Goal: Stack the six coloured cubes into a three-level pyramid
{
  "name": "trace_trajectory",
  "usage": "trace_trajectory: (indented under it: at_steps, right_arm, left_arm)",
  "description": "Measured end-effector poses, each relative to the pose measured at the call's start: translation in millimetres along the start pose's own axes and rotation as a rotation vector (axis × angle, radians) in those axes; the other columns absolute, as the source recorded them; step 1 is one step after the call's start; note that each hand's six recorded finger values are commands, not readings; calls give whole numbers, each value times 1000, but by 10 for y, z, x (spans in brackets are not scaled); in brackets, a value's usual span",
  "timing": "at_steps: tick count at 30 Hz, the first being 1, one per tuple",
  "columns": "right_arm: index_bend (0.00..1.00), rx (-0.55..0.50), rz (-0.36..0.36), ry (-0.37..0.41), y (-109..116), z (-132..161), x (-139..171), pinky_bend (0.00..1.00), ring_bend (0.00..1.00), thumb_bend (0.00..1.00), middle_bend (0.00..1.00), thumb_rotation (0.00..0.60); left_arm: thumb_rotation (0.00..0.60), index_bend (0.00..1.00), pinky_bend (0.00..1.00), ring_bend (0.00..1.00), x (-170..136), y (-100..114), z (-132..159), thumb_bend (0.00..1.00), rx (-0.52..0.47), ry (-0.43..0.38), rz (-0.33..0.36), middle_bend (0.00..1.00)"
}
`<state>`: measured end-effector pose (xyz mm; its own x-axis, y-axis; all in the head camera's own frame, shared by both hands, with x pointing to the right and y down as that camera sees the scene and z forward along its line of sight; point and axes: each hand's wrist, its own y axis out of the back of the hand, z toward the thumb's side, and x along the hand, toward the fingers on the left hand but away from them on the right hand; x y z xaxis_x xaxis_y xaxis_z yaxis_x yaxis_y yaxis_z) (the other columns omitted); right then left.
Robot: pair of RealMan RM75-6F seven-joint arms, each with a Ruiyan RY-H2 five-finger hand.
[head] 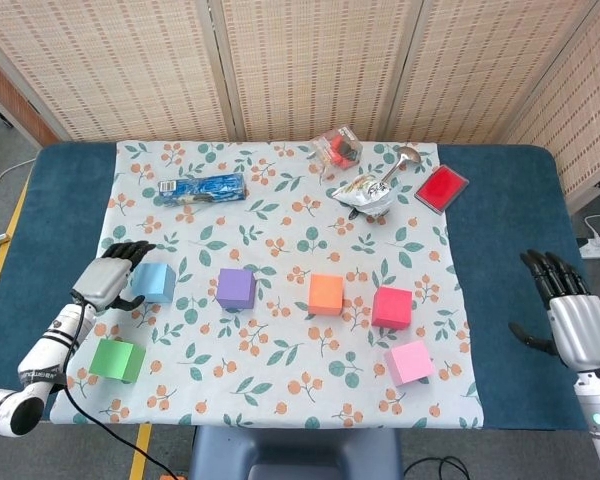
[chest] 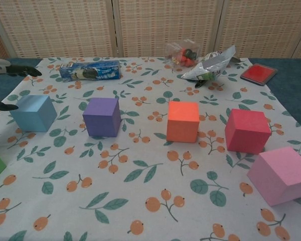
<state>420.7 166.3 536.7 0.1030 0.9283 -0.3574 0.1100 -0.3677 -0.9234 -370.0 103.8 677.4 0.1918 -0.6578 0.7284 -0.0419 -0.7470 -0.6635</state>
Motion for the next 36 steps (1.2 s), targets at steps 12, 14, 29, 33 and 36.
trace_trajectory:
  at_steps: [12,14,29,33,36]
  right_arm:
    - [0,-15,10,-1,-25,-15,6,114,16,6,49,600]
    - [0,-17,10,0,-25,-14,8,114,17,6,49,600]
    - [0,-21,1,-3,-6,-21,44,114,21,6,49,600]
    - [0,-24,4,-6,-7,-32,54,114,22,6,49,600]
    - [0,-26,8,-9,-12,-44,65,115,23,6,49,600]
  left_arm:
    - [600,74,77,80,201,-227,-46,334,-2,47,-49,90]
    - [600,119,105,137,221,-246,-62,331,2,54,-48,148]
    - [600,362,321,447,289,-160,71,333,34,42,23,477]
    - [600,359,313,446,291,-127,269,334,9,-1,19,470]
    - [600,352,305,438,324,-108,398,334,5,-24,9,462]
